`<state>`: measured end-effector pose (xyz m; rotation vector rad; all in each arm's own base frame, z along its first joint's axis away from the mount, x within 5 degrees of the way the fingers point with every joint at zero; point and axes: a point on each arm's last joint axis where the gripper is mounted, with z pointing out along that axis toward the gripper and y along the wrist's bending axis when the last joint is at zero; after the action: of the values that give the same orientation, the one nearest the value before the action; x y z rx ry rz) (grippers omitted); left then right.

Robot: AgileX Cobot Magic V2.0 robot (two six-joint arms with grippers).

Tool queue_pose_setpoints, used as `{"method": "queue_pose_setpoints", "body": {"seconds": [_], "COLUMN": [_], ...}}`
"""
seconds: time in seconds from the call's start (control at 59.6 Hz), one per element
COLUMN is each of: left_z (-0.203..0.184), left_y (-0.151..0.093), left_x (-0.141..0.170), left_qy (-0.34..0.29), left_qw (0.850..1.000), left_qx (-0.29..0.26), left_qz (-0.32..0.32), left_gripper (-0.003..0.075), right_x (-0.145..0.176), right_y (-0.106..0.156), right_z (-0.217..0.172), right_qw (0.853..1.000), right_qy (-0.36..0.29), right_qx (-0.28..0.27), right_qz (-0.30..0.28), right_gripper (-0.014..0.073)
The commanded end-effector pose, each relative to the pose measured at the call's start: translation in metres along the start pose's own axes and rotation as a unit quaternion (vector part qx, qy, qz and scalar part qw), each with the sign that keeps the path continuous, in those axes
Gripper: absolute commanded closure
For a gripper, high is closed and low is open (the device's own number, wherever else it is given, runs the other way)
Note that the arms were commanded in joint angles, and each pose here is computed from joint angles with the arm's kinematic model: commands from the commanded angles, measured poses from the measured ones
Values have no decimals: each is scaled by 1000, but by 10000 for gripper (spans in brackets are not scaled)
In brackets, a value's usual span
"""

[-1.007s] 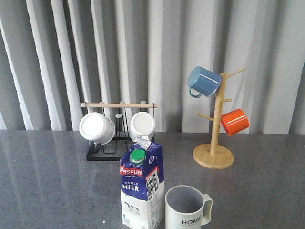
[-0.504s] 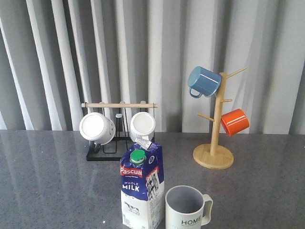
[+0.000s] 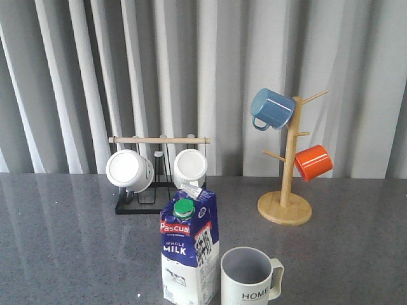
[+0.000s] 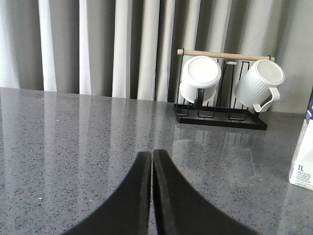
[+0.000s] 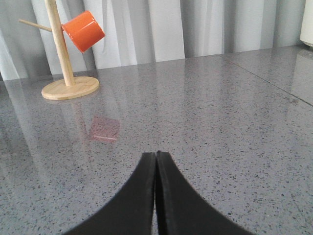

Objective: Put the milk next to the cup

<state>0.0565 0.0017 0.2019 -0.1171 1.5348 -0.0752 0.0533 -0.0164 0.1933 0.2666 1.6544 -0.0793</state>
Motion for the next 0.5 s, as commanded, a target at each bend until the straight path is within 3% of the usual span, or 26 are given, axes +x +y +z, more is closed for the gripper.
{"method": "queue_pose_setpoints", "body": {"seconds": [0.0,0.134,0.487], "left_z": [-3,-3,-3], "left_y": [-2,-2,-2], "left_x": [-17,-17,-17], "left_qy": [-58,-58,-58], "left_qw": [998,998,998], "left_qx": [8,8,8], "left_qz": [-5,-5,-5], "left_gripper": [727,727,727], "right_x": [-11,1,11], "right_y": [4,9,13], "right_z": [-3,-1,0], "right_qw": [999,998,997], "right_qy": [-30,-8,19], "right_qx": [-20,-47,-72], "right_qz": [-16,-34,5], "right_gripper": [599,599,599]}}
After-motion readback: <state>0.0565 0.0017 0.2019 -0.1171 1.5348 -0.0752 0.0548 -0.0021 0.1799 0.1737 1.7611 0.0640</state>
